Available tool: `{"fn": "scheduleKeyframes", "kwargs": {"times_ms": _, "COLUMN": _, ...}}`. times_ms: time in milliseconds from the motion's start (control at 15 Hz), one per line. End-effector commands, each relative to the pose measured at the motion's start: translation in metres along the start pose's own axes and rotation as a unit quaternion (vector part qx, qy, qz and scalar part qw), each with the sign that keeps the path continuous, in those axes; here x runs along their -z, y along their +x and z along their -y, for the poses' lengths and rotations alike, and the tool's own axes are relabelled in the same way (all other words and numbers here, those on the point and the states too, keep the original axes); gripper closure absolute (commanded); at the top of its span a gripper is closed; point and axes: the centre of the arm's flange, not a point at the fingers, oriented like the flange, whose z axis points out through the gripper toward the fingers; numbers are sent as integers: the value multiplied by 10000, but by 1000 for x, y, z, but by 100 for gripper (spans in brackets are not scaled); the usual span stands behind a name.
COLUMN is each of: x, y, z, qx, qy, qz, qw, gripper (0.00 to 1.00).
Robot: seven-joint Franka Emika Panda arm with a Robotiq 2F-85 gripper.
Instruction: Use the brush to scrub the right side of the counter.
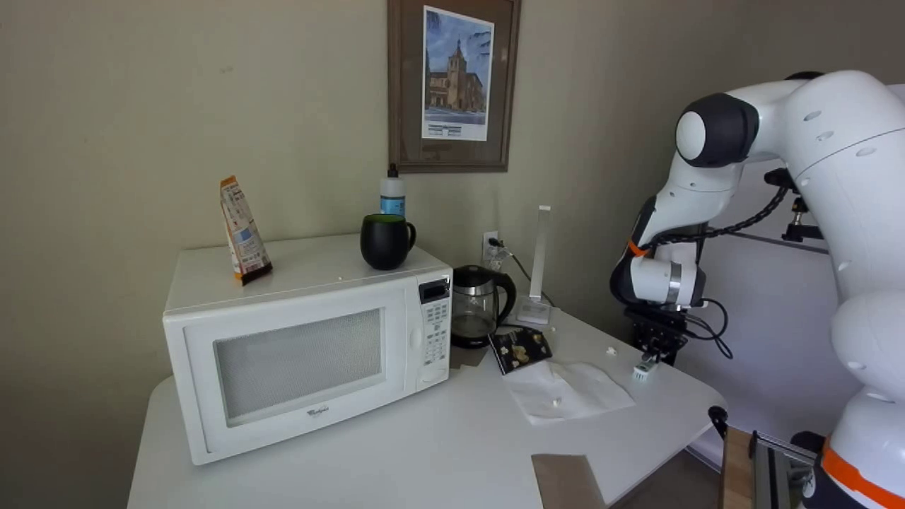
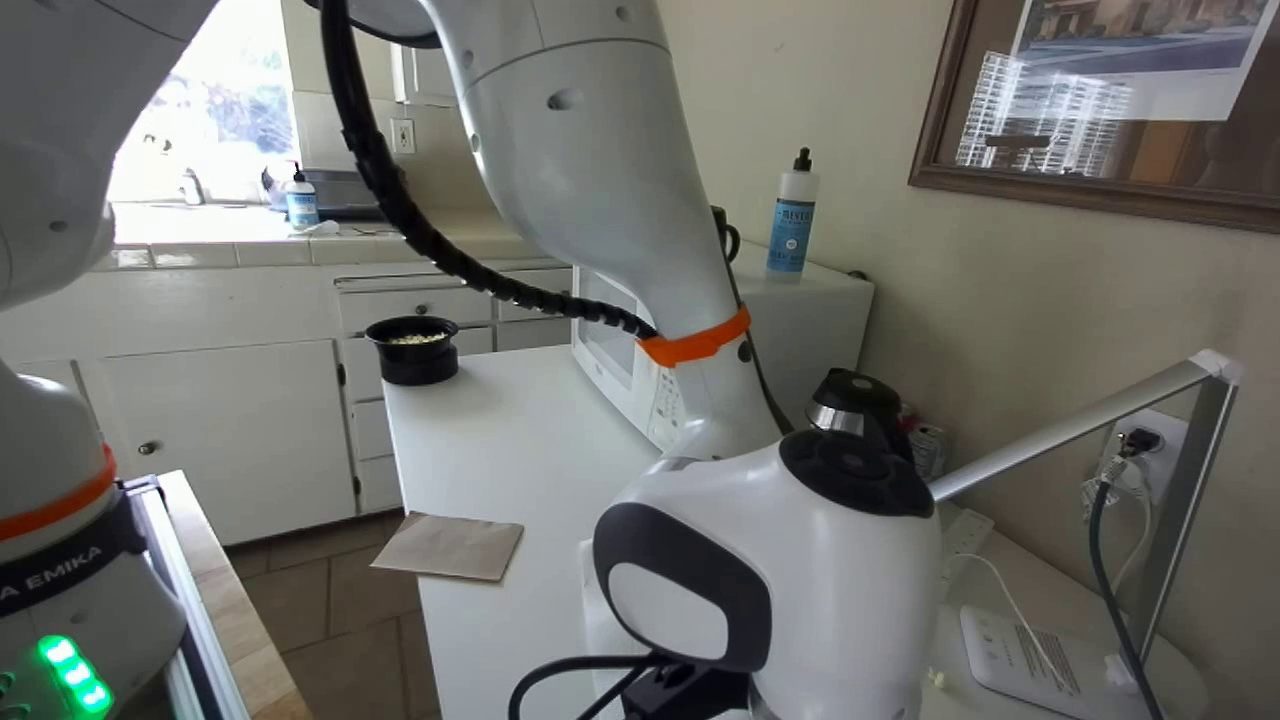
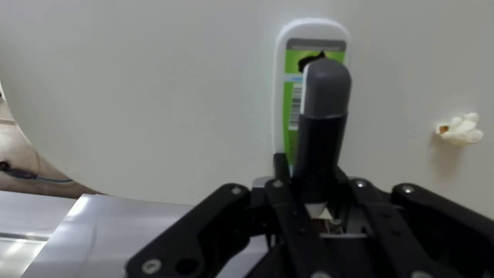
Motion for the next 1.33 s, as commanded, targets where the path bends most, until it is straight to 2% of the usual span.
{"fn": "scheduleKeyframes", "kwargs": {"times_ms": 0, "x": -13, "y": -30, "z": 8, "qx": 96, "qy": -20, "qz": 651, "qw": 9978, "gripper": 94}}
{"fn": "scheduleKeyframes", "kwargs": {"times_ms": 333, "x": -5, "y": -44, "z": 6, "qx": 674, "qy": -520, "qz": 1229, "qw": 9888, "gripper": 94}}
{"fn": "scheduleKeyframes", "kwargs": {"times_ms": 533, "x": -12, "y": -37, "z": -4, "qx": 869, "qy": -936, "qz": 1262, "qw": 9838, "gripper": 94}}
{"fn": "scheduleKeyframes", "kwargs": {"times_ms": 667, "x": -19, "y": -29, "z": -11, "qx": 834, "qy": -1110, "qz": 1105, "qw": 9841, "gripper": 94}}
{"fn": "scheduleKeyframes", "kwargs": {"times_ms": 933, "x": -31, "y": -12, "z": -18, "qx": 654, "qy": -1192, "qz": 372, "qw": 9900, "gripper": 94}}
{"fn": "scheduleKeyframes", "kwargs": {"times_ms": 1133, "x": -34, "y": -8, "z": -12, "qx": 509, "qy": -987, "qz": -23, "qw": 9938, "gripper": 94}}
{"fn": "scheduleKeyframes", "kwargs": {"times_ms": 1267, "x": -33, "y": -13, "z": -4, "qx": 405, "qy": -802, "qz": -124, "qw": 9959, "gripper": 94}}
